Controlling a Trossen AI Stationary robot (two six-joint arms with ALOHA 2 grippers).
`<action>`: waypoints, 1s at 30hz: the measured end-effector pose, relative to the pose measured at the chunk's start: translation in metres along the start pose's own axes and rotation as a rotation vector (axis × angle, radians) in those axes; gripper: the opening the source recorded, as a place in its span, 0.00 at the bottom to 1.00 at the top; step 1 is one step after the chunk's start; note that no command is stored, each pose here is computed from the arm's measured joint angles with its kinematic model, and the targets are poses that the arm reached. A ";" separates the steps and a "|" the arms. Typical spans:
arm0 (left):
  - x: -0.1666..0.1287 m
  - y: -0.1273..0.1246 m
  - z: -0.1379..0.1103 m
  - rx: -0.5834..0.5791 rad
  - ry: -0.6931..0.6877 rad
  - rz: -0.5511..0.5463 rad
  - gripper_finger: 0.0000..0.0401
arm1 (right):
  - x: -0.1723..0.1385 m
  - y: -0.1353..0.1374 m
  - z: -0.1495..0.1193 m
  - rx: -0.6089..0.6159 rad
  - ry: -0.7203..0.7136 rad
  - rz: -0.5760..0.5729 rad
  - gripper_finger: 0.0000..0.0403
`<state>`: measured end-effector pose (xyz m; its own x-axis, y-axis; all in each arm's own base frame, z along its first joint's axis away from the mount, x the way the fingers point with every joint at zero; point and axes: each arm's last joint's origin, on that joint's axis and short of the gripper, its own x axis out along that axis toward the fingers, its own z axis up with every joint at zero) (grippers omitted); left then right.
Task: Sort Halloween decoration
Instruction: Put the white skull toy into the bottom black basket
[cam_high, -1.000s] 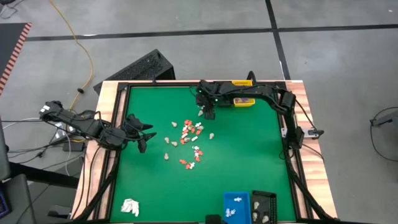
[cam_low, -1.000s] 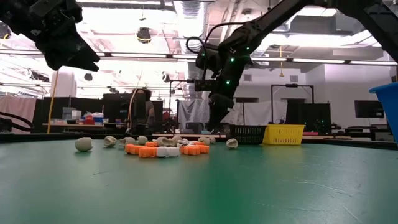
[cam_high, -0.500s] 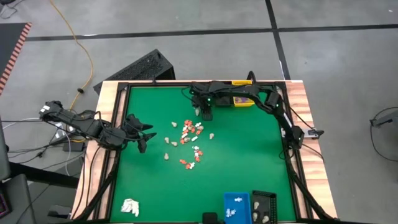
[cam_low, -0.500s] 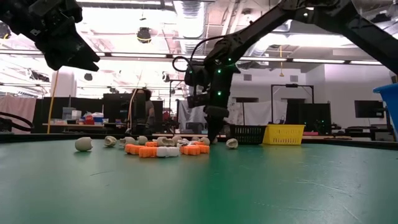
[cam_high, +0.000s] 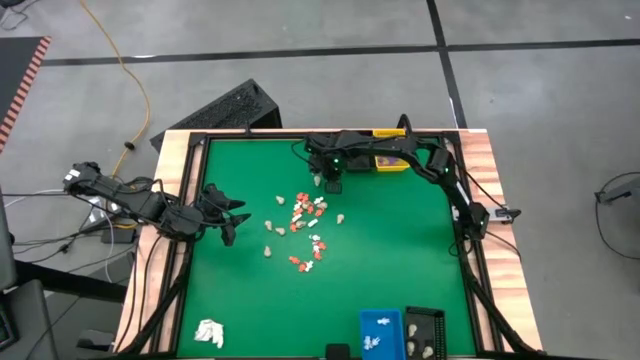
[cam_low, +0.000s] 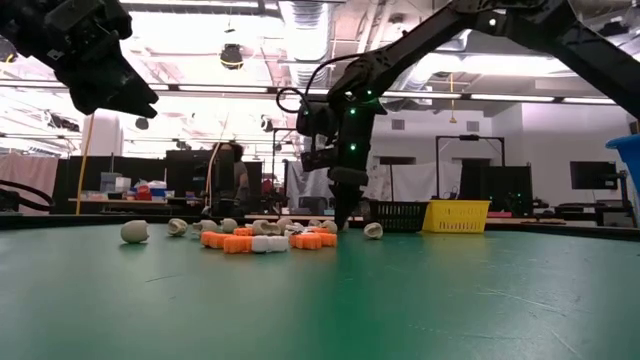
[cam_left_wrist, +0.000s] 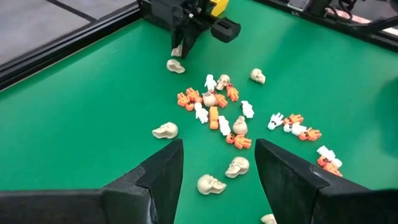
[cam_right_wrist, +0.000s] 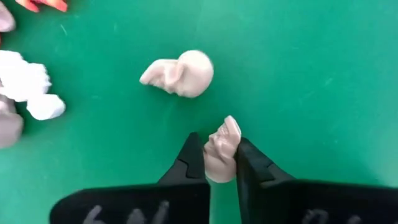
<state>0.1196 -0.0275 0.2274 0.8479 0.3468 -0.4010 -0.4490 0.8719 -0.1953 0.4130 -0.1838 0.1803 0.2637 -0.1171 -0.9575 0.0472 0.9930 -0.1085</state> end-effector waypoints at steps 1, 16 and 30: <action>0.000 0.000 0.000 -0.001 0.000 0.000 0.47 | -0.001 0.001 0.000 0.004 0.002 0.002 0.09; 0.000 -0.001 0.001 -0.015 -0.009 -0.005 0.47 | -0.124 0.042 -0.006 0.041 -0.132 0.012 0.01; 0.000 0.000 0.003 -0.039 -0.041 0.026 0.47 | -0.149 0.011 0.006 0.295 -0.378 -0.283 0.25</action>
<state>0.1204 -0.0267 0.2298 0.8463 0.3835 -0.3697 -0.4808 0.8488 -0.2199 0.3799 -0.1553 0.3234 0.5261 -0.4304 -0.7335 0.4195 0.8816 -0.2164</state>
